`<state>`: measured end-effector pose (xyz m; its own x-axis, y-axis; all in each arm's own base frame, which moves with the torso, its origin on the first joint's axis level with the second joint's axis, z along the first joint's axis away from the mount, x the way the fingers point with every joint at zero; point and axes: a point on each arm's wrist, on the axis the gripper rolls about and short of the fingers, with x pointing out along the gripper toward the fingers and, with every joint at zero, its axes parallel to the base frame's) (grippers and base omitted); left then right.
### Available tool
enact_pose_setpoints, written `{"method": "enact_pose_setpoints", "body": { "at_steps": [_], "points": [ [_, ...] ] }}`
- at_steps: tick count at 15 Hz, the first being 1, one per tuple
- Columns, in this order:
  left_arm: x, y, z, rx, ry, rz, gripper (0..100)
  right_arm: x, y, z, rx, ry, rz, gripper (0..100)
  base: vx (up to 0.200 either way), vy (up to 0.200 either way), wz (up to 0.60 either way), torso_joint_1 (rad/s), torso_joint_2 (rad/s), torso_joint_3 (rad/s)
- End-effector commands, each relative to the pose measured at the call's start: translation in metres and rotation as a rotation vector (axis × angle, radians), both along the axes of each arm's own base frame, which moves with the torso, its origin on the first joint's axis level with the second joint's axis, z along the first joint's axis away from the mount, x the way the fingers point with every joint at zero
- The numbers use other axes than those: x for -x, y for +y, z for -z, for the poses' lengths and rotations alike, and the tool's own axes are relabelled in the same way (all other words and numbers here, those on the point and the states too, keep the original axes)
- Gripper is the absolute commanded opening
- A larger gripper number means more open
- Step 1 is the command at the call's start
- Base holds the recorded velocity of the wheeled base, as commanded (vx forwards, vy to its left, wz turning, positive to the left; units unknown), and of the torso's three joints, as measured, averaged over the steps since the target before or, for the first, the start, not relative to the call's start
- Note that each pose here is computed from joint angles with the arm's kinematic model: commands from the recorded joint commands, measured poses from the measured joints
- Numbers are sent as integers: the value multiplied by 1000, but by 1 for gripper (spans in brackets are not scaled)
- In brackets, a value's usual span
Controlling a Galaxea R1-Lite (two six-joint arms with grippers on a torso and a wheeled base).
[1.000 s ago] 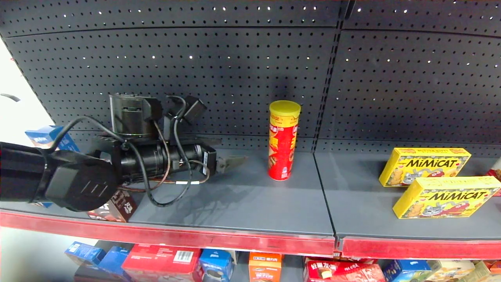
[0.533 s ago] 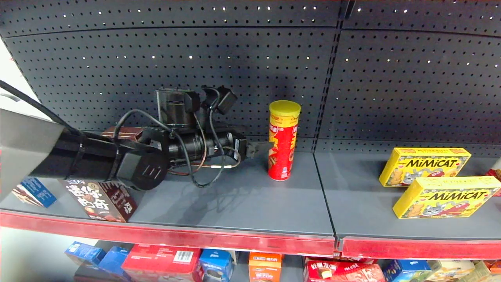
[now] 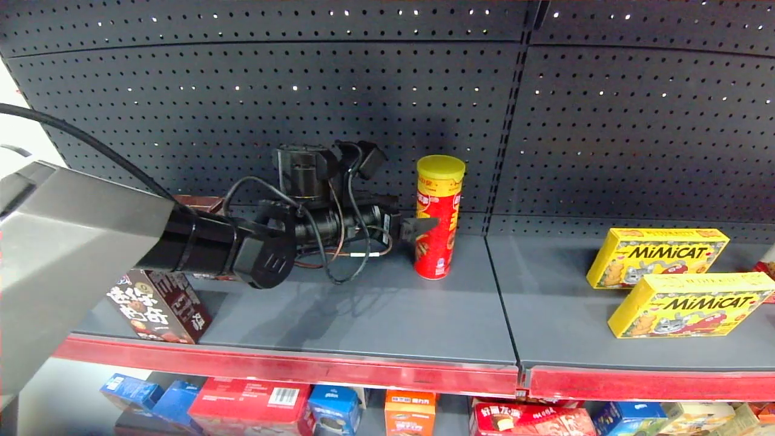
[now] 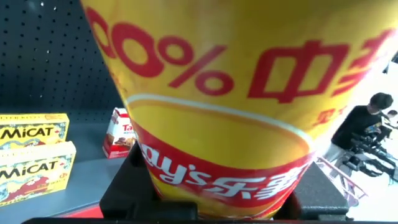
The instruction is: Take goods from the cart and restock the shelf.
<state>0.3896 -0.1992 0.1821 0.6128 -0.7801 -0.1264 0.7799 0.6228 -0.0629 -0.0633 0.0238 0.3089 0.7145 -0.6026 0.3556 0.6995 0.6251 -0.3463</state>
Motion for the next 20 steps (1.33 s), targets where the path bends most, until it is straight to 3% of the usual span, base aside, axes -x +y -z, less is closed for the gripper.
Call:
{"method": "enact_pose_setpoints", "body": {
  "at_steps": [1,8,13,17,20],
  "points": [
    [-6,-9,4,17,-7,9,100,4,2,4,2,14,3,0,0,0,0,0,0,0],
    [-23,-18,5,39,-39,13,100,10,5,8,14,34,12,0,0,0,0,0,0,0],
    [-29,-44,16,44,-44,54,100,18,8,16,37,67,21,0,0,0,0,0,0,0],
    [-39,-60,22,92,-36,66,100,27,13,23,44,80,27,0,0,0,0,0,0,0],
    [-47,-61,30,104,-49,54,100,32,15,25,40,94,26,0,0,0,0,0,0,0]
  ]
}}
